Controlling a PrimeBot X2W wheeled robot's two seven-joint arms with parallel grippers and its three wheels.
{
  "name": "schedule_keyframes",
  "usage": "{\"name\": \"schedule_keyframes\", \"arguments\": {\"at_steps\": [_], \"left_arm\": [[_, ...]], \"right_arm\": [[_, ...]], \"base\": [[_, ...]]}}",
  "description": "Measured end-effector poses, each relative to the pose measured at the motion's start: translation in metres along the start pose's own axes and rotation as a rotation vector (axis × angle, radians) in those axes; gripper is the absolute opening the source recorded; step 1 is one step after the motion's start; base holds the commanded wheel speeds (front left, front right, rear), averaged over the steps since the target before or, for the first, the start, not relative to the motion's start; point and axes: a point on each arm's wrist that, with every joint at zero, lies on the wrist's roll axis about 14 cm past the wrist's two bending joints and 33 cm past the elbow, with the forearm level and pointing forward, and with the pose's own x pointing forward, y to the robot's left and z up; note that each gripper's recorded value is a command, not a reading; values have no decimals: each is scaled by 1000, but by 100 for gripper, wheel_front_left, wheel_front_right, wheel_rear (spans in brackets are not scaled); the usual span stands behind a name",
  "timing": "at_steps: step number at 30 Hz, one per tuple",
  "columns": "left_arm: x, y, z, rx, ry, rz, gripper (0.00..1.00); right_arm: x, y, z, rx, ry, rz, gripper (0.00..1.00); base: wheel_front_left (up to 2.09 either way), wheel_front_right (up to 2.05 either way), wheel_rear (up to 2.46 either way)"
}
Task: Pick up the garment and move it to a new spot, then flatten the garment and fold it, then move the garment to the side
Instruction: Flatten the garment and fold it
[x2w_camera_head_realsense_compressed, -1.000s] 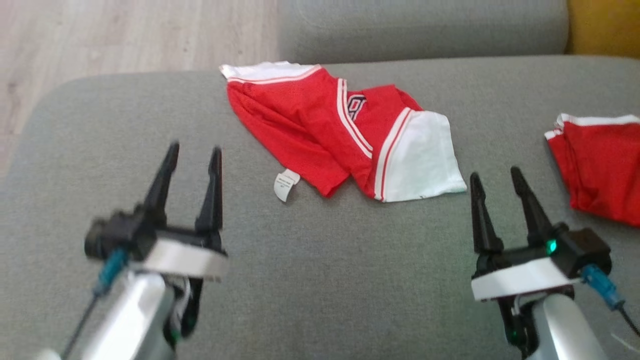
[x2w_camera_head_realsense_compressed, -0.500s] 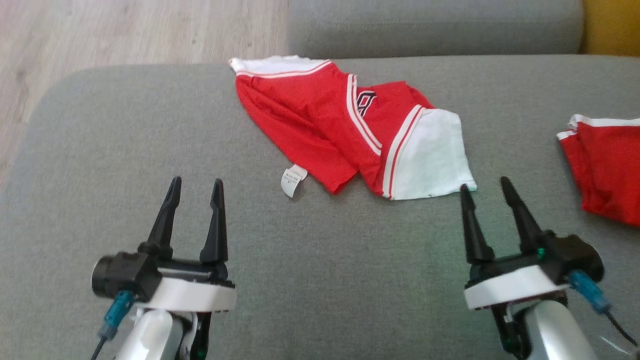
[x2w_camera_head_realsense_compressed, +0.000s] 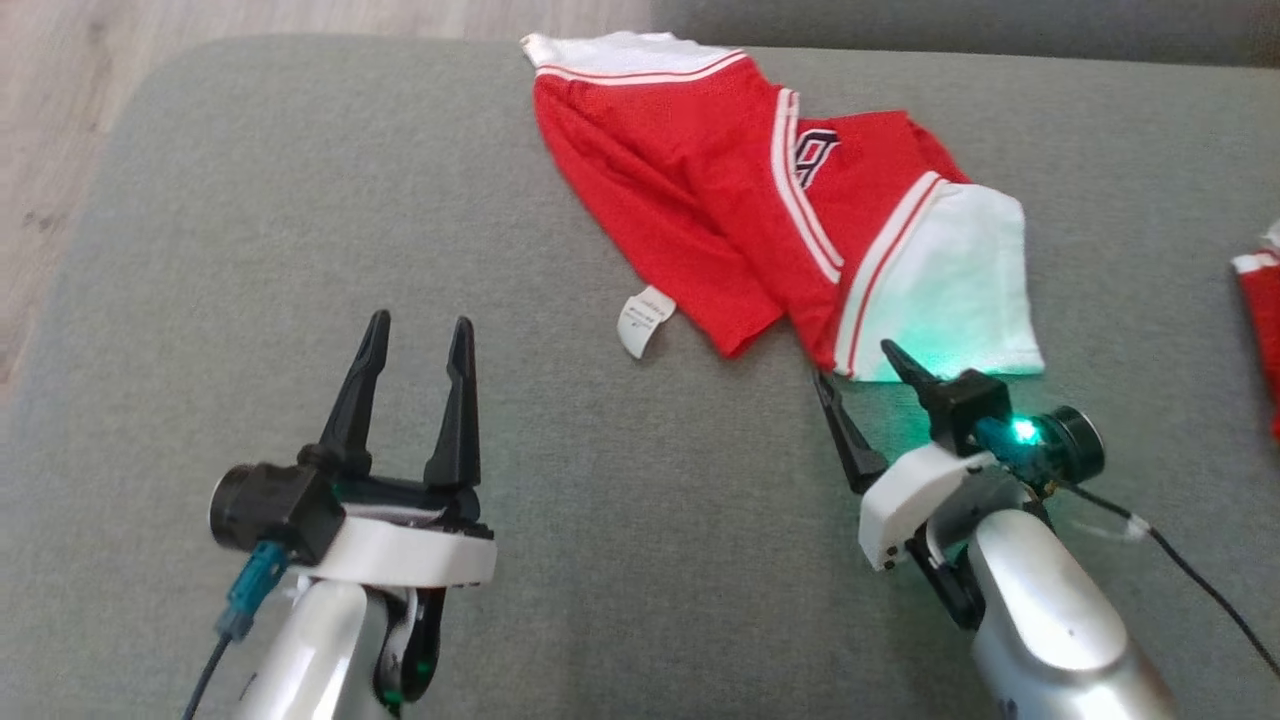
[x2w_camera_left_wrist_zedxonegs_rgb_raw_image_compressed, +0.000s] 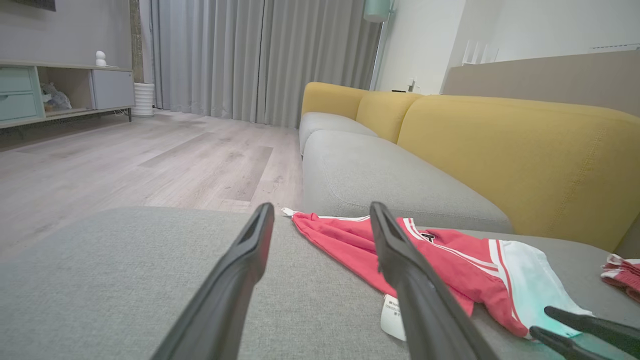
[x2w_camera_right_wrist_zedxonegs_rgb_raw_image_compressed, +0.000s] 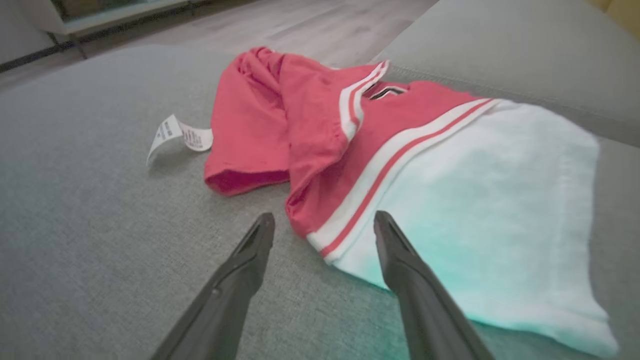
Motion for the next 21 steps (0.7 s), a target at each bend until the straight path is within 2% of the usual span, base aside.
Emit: {"name": "schedule_keyframes", "arguments": {"at_steps": [6,11,12,13,14,21], "left_arm": [[2,8,2,2,-7,22,100],[1,11,1,-1,-7,34,100],[1,11,1,-2,-7,37,100],[1,11,0,-5,-6,34,100],[0,12,0,-5,-4,37,100],[0,11,3,2,-13,33,100]], "right_arm": [[18,6,-25,-45,118,44,100],[31,6,-26,-57,131,58,100],[33,5,-25,-58,130,58,96],[35,4,-25,-59,132,57,33],[36,4,-25,-58,129,56,0],[32,-7,-14,10,54,14,0]], "base": [[0,0,0],[0,0,0],[0,0,0],[0,0,0],[0,0,0],[0,0,0]]}}
